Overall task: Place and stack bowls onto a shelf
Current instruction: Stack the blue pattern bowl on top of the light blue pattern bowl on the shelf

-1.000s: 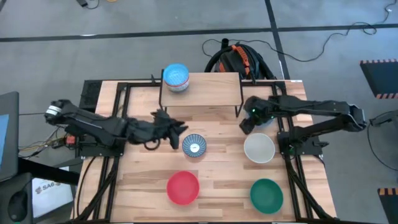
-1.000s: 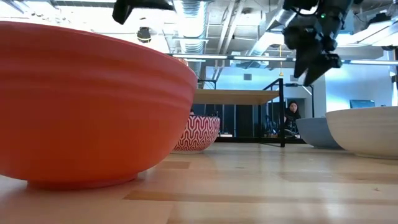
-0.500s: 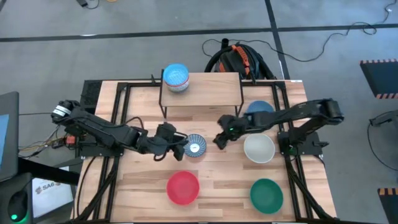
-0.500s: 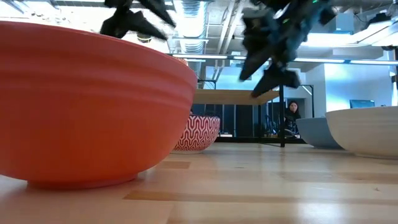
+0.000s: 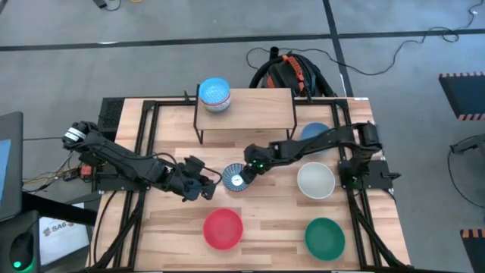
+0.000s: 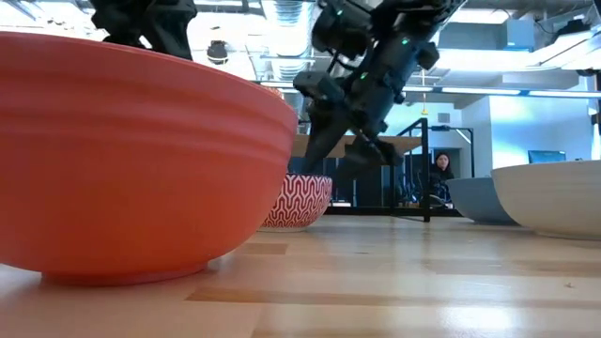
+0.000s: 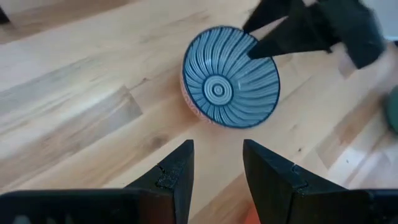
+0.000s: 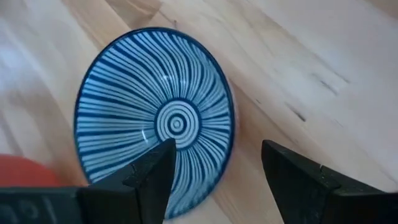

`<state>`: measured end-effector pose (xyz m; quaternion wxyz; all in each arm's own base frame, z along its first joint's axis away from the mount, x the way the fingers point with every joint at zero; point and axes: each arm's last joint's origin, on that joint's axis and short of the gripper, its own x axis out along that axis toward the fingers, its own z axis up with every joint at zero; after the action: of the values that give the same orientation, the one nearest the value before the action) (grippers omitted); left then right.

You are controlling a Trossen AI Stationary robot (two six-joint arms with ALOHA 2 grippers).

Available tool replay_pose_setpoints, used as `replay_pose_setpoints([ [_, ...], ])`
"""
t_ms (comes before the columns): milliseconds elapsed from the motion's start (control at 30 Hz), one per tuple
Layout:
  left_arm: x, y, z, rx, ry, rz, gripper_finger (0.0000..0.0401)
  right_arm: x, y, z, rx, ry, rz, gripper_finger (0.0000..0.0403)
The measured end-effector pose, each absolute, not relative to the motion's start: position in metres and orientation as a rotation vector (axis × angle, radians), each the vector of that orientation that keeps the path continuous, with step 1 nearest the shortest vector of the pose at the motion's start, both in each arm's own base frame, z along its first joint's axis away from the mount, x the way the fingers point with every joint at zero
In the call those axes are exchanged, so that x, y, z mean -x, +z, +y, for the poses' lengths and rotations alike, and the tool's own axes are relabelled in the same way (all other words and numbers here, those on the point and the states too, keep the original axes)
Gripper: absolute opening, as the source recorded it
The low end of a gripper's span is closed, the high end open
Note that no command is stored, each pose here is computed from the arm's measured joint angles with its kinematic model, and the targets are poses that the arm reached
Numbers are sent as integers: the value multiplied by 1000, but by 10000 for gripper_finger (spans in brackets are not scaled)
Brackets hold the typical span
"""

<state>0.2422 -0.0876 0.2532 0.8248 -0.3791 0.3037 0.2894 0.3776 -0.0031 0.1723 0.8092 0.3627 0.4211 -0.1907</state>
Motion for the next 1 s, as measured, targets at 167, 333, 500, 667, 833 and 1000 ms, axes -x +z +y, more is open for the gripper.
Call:
replay_pose_setpoints([
  [167, -241, 253, -90, 801, 604, 660, 122, -386, 154, -3, -787, -445, 955, 228],
  [333, -240, 252, -90, 798, 602, 675, 122, -389, 148, -2, -788, -458, 979, 154],
  [500, -239, 251, -90, 786, 609, 688, 122, -387, 152, -2, -800, -474, 974, 60],
  [667, -239, 251, -90, 775, 604, 692, 122, -384, 170, 8, -775, -469, 918, 42],
  [833, -236, 252, -98, 771, 579, 691, 122, -376, 198, 18, -777, -461, 846, 42],
  [1000, -240, 258, -105, 788, 562, 569, 122, -365, 220, 25, -740, -499, 788, 42],
])
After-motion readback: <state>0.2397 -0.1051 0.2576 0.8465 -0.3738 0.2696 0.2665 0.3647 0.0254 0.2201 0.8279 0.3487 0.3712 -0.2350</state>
